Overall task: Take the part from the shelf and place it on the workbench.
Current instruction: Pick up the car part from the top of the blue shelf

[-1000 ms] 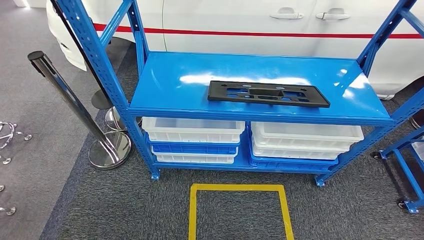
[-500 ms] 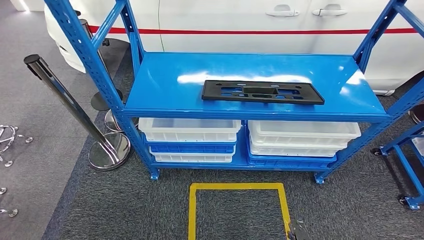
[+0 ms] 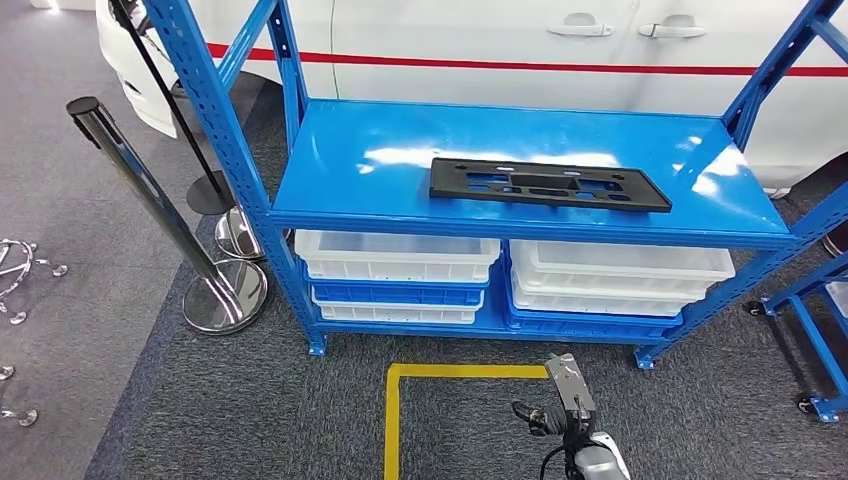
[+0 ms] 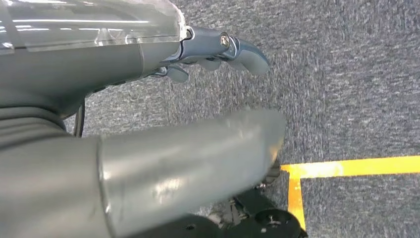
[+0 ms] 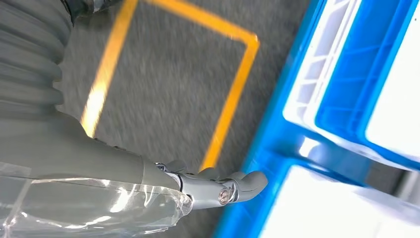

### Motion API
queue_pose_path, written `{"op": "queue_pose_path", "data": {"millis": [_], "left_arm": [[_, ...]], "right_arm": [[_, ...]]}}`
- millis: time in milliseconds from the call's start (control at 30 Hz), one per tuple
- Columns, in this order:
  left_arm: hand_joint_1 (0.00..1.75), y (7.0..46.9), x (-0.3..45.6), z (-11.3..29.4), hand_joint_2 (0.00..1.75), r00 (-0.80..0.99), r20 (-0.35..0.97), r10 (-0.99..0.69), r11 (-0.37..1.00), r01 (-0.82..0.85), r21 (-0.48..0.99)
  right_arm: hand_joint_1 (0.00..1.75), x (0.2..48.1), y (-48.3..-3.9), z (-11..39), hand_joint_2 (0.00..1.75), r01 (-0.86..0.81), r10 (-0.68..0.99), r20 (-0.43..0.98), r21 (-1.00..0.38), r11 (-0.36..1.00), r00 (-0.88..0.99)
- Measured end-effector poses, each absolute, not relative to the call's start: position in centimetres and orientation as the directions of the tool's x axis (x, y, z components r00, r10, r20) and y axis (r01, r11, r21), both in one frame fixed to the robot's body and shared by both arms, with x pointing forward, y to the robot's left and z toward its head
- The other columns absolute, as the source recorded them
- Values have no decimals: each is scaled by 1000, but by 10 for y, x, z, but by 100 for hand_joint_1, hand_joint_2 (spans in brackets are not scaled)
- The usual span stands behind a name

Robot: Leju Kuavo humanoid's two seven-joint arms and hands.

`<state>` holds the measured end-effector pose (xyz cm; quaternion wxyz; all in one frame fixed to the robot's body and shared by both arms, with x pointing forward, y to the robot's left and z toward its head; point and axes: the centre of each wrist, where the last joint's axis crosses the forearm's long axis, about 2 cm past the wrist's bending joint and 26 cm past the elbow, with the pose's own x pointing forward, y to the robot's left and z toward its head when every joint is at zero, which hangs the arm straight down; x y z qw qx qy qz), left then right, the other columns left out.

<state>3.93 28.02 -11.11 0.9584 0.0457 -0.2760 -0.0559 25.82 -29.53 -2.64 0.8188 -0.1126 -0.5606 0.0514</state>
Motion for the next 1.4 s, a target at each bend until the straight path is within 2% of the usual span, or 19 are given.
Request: {"op": "queue_pose_path", "data": {"millis": [333,733,933,1167,1400], "left_arm": [[0,275,48,-110,0,826,544,-148,989,111,100],[0,273,55,-109,0,807,564,-174,985,153,85],[0,270,52,-110,0,803,564,-192,980,183,73],[0,267,50,-110,0,805,559,-200,978,201,61],[0,266,67,-107,0,786,580,-214,974,215,69]], "right_arm": [[0,300,-299,14,175,0,604,767,-619,786,214],[0,329,-295,53,175,74,902,427,-903,422,63],[0,336,-295,66,175,182,963,269,-949,259,32],[0,353,-294,84,175,257,955,295,-923,288,-12],[0,369,-287,115,175,414,979,186,-888,202,-79]]}}
